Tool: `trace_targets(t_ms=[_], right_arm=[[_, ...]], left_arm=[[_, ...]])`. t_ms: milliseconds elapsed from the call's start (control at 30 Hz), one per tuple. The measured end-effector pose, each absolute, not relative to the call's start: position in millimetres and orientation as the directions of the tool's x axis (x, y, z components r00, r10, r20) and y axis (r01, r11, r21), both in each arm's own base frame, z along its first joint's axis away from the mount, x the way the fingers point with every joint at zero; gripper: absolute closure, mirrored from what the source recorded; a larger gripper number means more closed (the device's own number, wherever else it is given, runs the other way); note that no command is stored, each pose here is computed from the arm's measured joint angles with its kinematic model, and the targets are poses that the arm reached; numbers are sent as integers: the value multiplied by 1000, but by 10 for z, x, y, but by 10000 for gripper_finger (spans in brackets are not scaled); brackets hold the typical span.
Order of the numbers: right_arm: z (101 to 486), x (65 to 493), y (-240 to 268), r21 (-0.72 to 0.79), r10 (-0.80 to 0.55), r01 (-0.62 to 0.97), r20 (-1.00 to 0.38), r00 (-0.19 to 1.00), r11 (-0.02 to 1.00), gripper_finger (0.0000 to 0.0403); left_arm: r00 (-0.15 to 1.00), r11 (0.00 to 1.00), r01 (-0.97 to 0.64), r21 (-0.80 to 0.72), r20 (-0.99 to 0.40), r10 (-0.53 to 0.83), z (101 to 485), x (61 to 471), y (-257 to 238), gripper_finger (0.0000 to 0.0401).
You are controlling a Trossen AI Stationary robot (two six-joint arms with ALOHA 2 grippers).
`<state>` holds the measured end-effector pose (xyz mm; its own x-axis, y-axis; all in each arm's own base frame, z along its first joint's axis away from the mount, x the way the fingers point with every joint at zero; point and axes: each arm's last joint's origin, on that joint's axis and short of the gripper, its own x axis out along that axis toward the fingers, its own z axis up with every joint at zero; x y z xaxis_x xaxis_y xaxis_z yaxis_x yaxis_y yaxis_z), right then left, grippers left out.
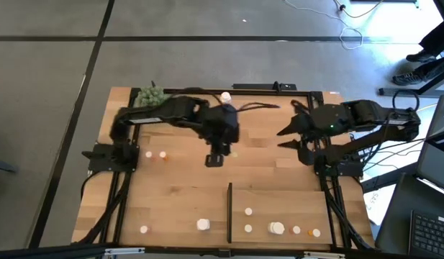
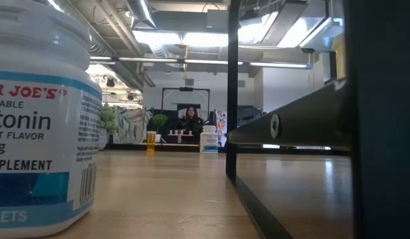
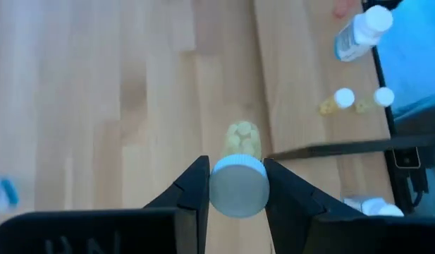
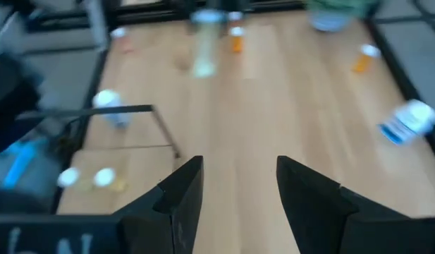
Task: Pick and place medicine bottles onto shelf by color
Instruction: Put the yellow pill bottle on the shelf aligned with the other yellow pill bottles
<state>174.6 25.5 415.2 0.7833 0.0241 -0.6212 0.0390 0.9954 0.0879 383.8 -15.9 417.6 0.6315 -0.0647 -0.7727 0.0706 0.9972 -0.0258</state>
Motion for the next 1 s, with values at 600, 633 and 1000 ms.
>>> trace_targets(t_ms=[600, 633, 1000], right_arm=[[3766, 1598, 223, 193, 2, 142, -600, 800, 971, 223], [3770, 1601, 227, 199, 14, 131, -596, 803, 971, 223], [3827, 1689, 268, 268, 112, 41, -531, 840, 963, 223]], left_arm=[[585, 982, 162, -97, -792, -174, 3459, 4571, -291, 312], [581, 982, 164, -97, -795, -176, 3456, 4567, -304, 312], [595, 990, 112, -87, -792, -137, 3495, 4548, -306, 312]])
